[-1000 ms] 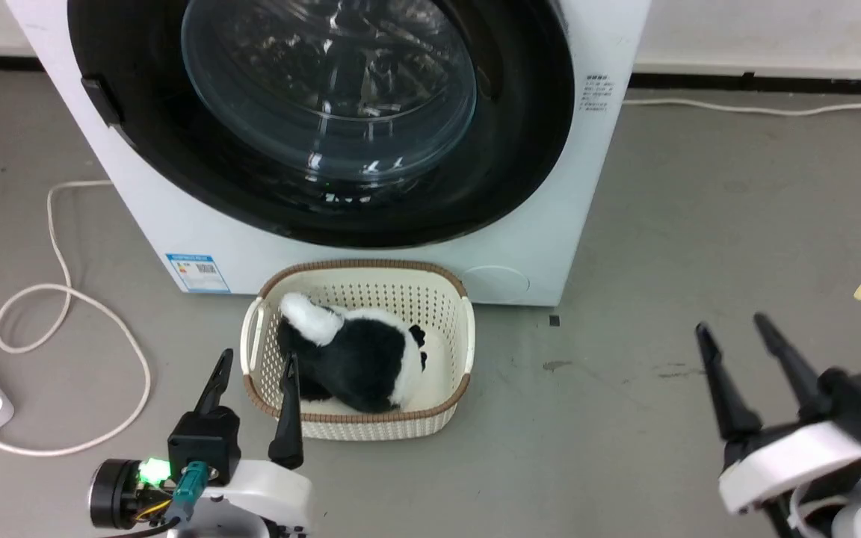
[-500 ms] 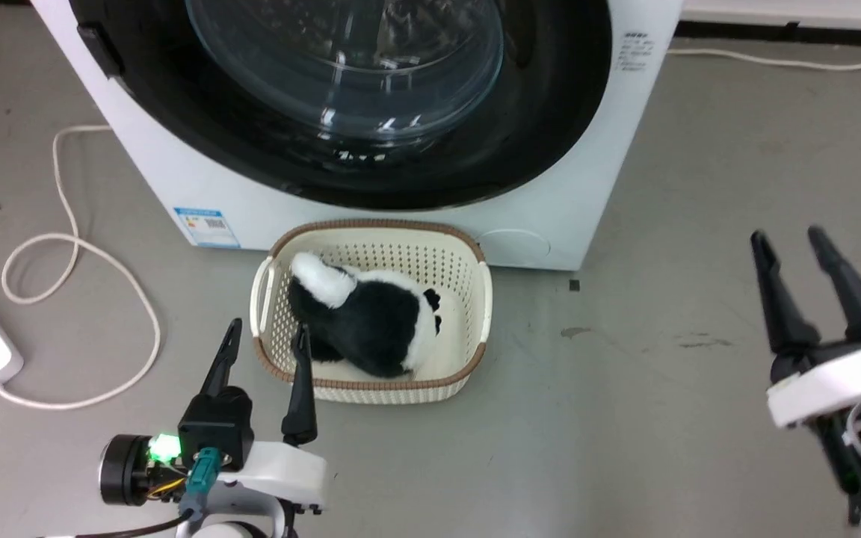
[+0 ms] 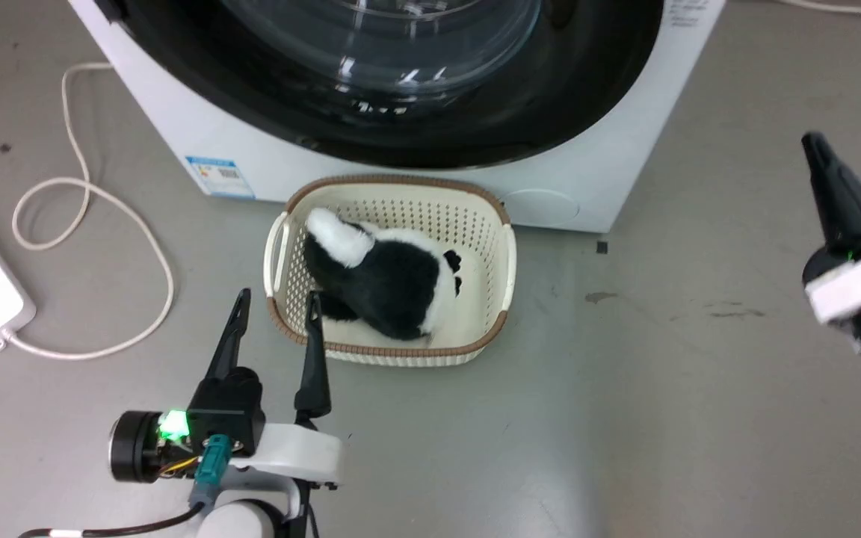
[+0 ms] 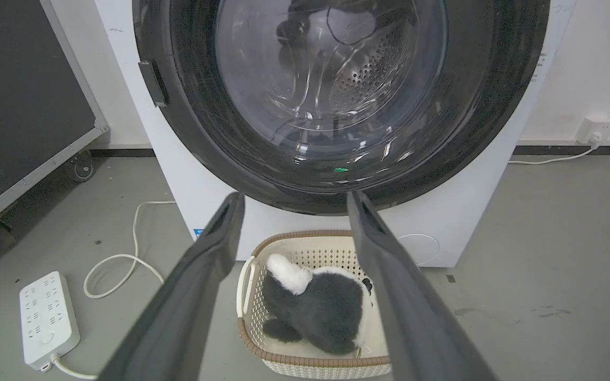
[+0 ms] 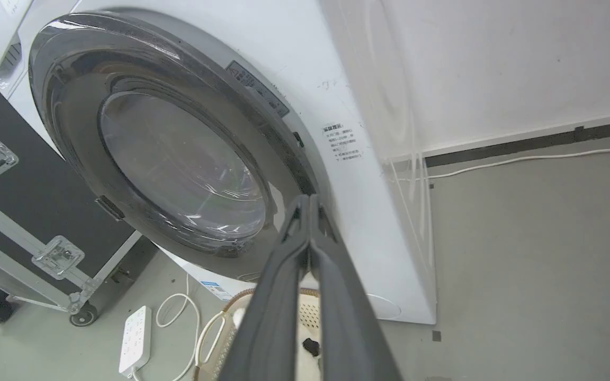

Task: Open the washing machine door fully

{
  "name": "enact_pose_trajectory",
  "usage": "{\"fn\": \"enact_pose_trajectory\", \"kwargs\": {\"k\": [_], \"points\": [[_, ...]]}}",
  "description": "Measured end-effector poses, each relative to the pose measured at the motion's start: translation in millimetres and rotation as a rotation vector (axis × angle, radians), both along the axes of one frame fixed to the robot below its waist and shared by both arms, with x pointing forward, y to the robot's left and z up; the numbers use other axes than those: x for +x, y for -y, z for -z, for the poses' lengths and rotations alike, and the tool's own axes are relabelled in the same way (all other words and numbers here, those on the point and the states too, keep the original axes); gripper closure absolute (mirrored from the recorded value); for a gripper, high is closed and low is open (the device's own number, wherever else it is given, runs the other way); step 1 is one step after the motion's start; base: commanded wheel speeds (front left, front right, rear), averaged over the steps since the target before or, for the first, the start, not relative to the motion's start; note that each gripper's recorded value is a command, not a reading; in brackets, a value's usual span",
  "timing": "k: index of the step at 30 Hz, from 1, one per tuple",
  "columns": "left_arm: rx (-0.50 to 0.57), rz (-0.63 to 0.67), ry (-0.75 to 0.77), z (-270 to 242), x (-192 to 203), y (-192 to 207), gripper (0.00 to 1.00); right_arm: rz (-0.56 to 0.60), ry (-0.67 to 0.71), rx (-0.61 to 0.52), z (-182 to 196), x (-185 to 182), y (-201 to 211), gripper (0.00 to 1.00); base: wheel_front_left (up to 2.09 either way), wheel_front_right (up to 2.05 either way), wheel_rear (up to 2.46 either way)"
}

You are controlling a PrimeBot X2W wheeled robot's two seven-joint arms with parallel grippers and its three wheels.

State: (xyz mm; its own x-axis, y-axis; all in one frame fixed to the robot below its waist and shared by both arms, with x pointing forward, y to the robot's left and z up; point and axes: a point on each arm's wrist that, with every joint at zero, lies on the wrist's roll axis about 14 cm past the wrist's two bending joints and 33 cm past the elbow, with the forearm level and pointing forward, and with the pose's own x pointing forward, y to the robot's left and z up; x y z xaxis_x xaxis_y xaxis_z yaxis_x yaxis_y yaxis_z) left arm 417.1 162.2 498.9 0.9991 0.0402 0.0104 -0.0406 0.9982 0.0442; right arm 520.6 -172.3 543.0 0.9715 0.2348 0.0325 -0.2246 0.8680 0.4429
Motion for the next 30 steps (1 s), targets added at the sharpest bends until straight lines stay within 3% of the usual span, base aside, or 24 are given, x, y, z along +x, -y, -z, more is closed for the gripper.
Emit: {"fn": "enact_pose_trajectory", "kwargs": {"k": [8,16,30], "points": [[0.001,-0.027,0.000,5.2,4.4,-3.2,0.00,-0.074,-0.145,0.161,18.6,35.9,-16.3,1.00,0.00,0.00,0.00],[0.001,-0.043,-0.010,12.8,7.6,-4.4,0.00,-0.131,-0.195,0.251,14.4,75.8,-29.0,1.00,0.00,0.00,0.00],[0.015,-0.083,-0.021,23.8,10.6,-10.3,0.00,-0.238,-0.442,0.446,37.0,130.3,-50.3,1.00,0.00,0.00,0.00]]}}
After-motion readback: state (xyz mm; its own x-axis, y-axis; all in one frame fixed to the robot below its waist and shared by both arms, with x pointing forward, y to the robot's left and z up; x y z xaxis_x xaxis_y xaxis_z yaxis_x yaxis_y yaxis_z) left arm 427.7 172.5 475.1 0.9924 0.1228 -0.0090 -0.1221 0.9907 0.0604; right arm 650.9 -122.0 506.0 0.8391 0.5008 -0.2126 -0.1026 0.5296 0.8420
